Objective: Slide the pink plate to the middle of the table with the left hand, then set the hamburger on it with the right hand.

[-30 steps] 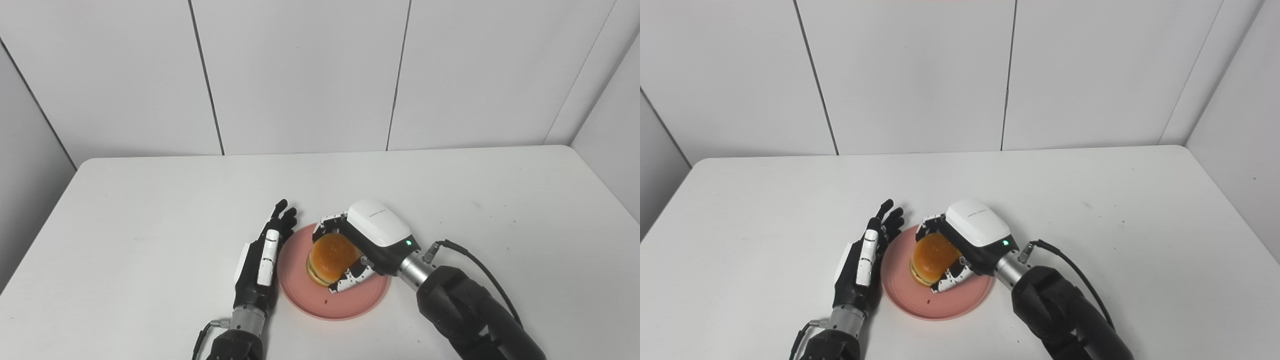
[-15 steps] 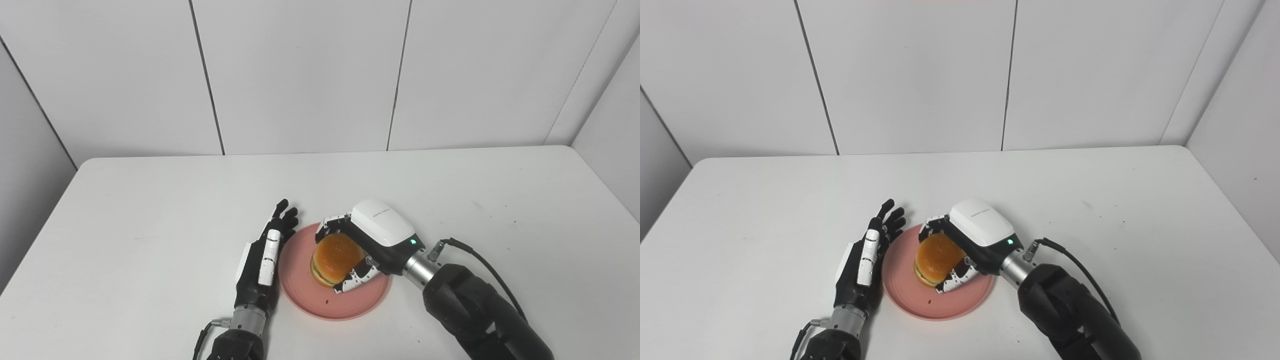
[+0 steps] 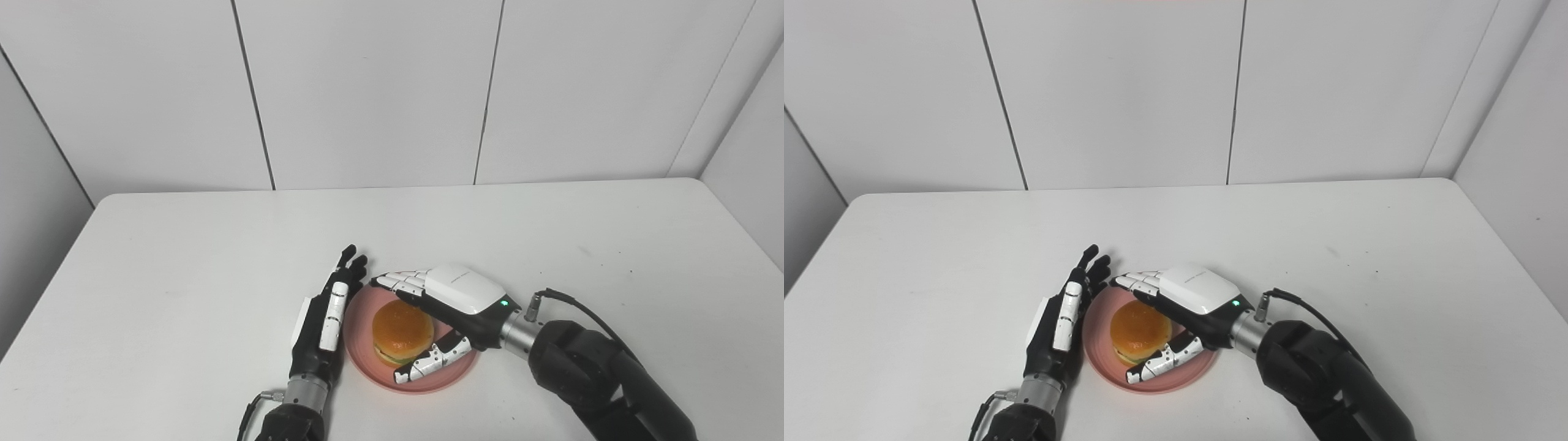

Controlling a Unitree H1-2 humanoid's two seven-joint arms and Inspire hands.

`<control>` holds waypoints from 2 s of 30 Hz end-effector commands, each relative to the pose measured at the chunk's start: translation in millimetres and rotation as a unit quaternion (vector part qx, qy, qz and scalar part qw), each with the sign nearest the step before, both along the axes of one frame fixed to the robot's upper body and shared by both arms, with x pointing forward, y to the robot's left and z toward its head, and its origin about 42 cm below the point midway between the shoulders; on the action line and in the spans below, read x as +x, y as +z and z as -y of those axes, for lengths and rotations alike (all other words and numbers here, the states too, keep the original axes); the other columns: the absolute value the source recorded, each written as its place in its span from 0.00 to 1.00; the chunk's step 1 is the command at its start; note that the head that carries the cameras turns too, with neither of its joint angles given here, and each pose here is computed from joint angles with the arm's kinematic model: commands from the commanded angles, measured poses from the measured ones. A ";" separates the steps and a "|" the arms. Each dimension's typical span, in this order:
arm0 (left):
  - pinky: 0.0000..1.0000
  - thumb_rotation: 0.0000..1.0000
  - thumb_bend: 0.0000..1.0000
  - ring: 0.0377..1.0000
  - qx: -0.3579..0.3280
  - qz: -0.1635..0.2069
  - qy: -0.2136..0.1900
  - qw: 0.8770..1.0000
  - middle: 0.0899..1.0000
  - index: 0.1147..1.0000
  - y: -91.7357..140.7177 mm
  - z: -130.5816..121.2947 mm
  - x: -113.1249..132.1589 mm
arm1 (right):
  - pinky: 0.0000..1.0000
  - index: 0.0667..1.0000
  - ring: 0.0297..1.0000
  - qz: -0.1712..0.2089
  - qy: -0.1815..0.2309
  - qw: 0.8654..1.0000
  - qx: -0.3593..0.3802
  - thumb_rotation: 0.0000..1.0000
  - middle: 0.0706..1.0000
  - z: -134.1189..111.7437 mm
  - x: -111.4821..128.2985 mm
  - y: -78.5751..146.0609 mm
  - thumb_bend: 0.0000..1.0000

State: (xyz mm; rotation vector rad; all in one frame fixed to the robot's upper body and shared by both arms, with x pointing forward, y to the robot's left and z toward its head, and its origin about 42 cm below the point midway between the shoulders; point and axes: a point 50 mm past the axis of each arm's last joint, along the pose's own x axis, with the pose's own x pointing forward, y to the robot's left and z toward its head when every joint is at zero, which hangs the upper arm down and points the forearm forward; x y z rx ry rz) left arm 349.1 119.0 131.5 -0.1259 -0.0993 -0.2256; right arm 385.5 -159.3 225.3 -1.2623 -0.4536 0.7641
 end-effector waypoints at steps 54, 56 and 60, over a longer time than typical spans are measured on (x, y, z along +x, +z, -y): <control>1.00 1.00 0.63 1.00 0.042 0.007 0.050 0.998 1.00 1.00 -31.2 -30.1 -21.4 | 1.00 1.00 1.00 -0.088 -0.224 0.773 0.587 1.00 1.00 -0.1 -30.9 -65.0 0.55; 1.00 1.00 0.62 1.00 0.041 0.007 0.051 0.998 1.00 1.00 -31.5 -29.8 -21.2 | 1.00 1.00 1.00 -0.094 -0.226 0.768 0.591 0.99 1.00 -0.5 -32.2 -67.5 0.55; 1.00 1.00 0.62 1.00 0.033 0.005 0.053 0.998 1.00 0.99 -31.6 -28.4 -20.7 | 1.00 1.00 1.00 -0.095 -0.236 0.763 0.594 0.96 1.00 -0.4 -33.8 -68.8 0.56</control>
